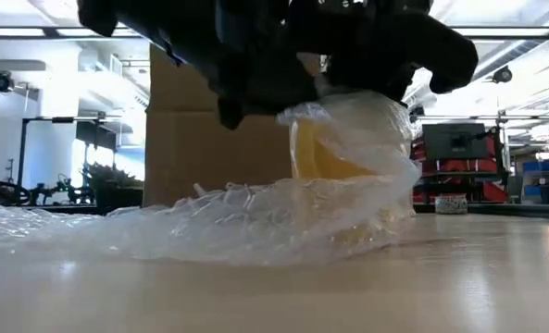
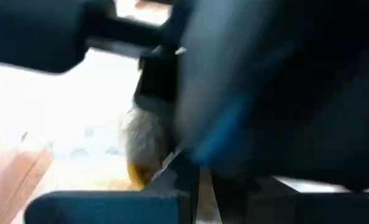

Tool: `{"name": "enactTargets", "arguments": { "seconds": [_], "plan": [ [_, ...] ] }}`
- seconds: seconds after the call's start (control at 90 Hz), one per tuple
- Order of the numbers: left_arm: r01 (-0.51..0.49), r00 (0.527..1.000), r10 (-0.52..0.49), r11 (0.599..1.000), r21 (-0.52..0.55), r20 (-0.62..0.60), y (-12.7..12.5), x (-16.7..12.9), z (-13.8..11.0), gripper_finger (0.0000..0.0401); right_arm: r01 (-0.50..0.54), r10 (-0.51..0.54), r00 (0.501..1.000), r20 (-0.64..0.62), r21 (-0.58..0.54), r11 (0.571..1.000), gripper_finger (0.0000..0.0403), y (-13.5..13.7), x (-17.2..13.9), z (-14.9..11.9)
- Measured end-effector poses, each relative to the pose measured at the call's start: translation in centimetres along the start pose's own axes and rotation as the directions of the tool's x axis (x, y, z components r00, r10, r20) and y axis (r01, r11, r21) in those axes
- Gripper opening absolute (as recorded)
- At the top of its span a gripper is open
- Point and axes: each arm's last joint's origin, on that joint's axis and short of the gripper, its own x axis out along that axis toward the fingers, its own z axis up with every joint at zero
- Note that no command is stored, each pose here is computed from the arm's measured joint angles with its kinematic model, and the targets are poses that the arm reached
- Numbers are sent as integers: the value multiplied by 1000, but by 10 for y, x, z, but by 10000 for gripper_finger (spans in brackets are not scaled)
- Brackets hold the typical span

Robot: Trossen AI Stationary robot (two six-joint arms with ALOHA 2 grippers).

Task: Wrap mug
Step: Wrap the yellow mug in the transparent bubble wrap

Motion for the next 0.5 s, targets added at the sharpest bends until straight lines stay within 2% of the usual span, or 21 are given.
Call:
{"name": "enactTargets", "arguments": {
  "seconds": [0.2, 0.344, 0.5],
  "plan": [
    [-10, 1000, 10, 1000, -7, 8, -1, 8, -5, 23, -16, 16, 1000, 15, 1, 1000, 0, -3, -26, -3],
    [-17, 1000, 17, 1000, 5, 2, 0, 8, -7, 22, -7, 6, 995, 99, 14, 1000, 0, -9, -58, 1],
    [-18, 1000, 18, 1000, 11, 0, 0, 9, -7, 22, -57, 55, 988, 144, 12, 998, 0, -4, -64, 3]
  ]
}}
